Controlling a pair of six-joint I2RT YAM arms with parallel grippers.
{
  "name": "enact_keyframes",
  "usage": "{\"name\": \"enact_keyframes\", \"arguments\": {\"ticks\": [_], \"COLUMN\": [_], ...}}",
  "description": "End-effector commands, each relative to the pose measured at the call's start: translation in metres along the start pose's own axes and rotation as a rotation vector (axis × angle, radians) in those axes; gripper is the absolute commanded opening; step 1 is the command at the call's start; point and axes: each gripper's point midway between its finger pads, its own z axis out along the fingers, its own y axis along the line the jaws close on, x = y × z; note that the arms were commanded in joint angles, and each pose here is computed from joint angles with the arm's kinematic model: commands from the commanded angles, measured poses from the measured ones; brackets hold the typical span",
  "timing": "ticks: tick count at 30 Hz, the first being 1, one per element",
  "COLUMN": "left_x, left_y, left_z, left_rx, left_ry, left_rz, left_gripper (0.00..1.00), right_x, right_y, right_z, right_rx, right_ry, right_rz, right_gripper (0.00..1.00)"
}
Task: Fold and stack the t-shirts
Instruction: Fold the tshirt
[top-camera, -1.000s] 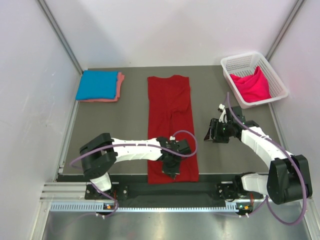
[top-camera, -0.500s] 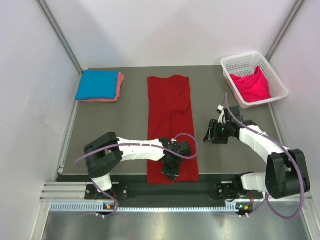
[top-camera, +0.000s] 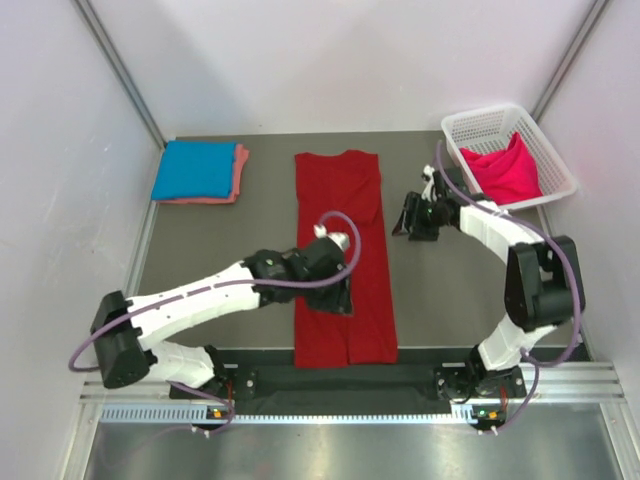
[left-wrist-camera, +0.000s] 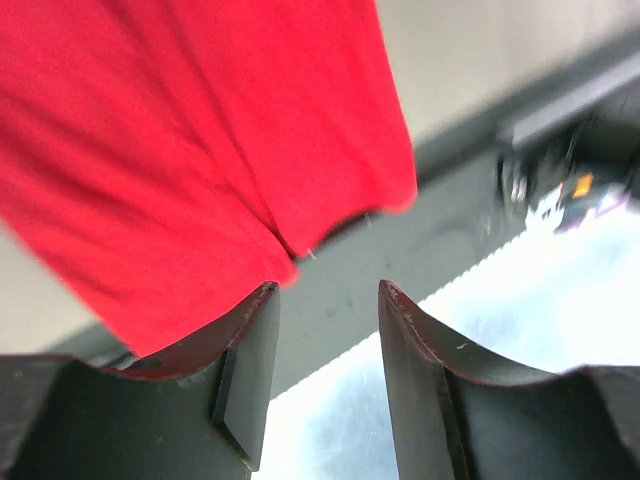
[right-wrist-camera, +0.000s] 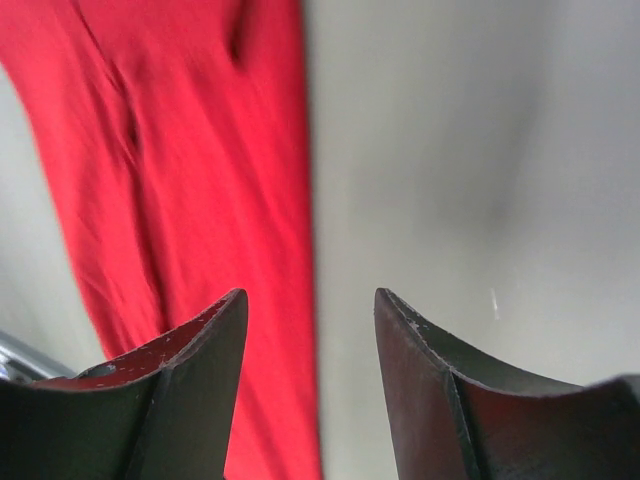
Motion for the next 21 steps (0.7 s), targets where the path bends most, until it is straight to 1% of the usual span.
{"name": "enact_keyframes", "arguments": {"ticks": [1,2,3,4,6,8,9,11,13,14,15,16,17,18,19,21], "left_x": [-0.046,-0.058,-0.065,-0.067,-0.072,-0.080,-0.080,-0.088,-0.100,-0.103,-0.098,-0.105,-0.103,-0.101,-0.104,-0.104], "left_y": [0.035,0.049,0.055,0.057,0.064,0.059,0.060,0.059,0.049,0.051,0.062,0.062,0.072,0.077,0.086,0.090], "left_z": [-0.026,-0.031,-0.031,-0.032,-0.026,-0.017,-0.006,0.015,0.025,0.030,0.047,0.050,0.063,0.066,0.068,0.074], "left_rx": [-0.081,-0.085,-0.078,-0.057,-0.031,0.006,0.003,0.006,0.026,0.010,-0.049,-0.068,-0.121,-0.154,-0.209,-0.260], "left_ry": [-0.148,-0.163,-0.180,-0.173,-0.153,-0.163,-0.143,-0.126,-0.112,-0.099,-0.051,-0.057,-0.027,-0.009,-0.022,0.003], "left_rz": [-0.038,-0.086,-0.100,-0.098,-0.122,-0.108,-0.109,-0.105,-0.097,-0.106,-0.121,-0.133,-0.148,-0.152,-0.143,-0.137], "left_gripper": [0.49,0.48,0.48,0.48,0.48,0.48,0.48,0.43,0.39,0.37,0.34,0.29,0.27,0.25,0.23,0.23], "right_x": [-0.043,-0.045,-0.050,-0.049,-0.049,-0.039,-0.036,-0.027,-0.020,-0.017,-0.011,-0.008,-0.005,0.001,0.005,0.016], "right_y": [0.035,0.041,0.047,0.054,0.065,0.076,0.079,0.083,0.081,0.079,0.075,0.073,0.070,0.065,0.063,0.055], "right_z": [0.011,0.013,0.017,0.019,0.022,0.026,0.026,0.027,0.025,0.025,0.023,0.021,0.021,0.019,0.018,0.017], "right_rx": [-0.079,-0.095,-0.104,-0.117,-0.135,-0.141,-0.138,-0.134,-0.131,-0.124,-0.116,-0.110,-0.099,-0.091,-0.088,-0.073], "right_ry": [-0.061,-0.055,-0.050,-0.042,-0.032,-0.008,-0.002,0.015,0.020,0.020,0.023,0.023,0.023,0.030,0.035,0.047], "right_rz": [-0.016,-0.015,-0.005,-0.012,-0.017,-0.035,-0.041,-0.051,-0.049,-0.047,-0.046,-0.049,-0.052,-0.052,-0.053,-0.049], "right_gripper": [0.54,0.53,0.53,0.53,0.53,0.53,0.53,0.53,0.53,0.54,0.54,0.54,0.54,0.54,0.54,0.54]}}
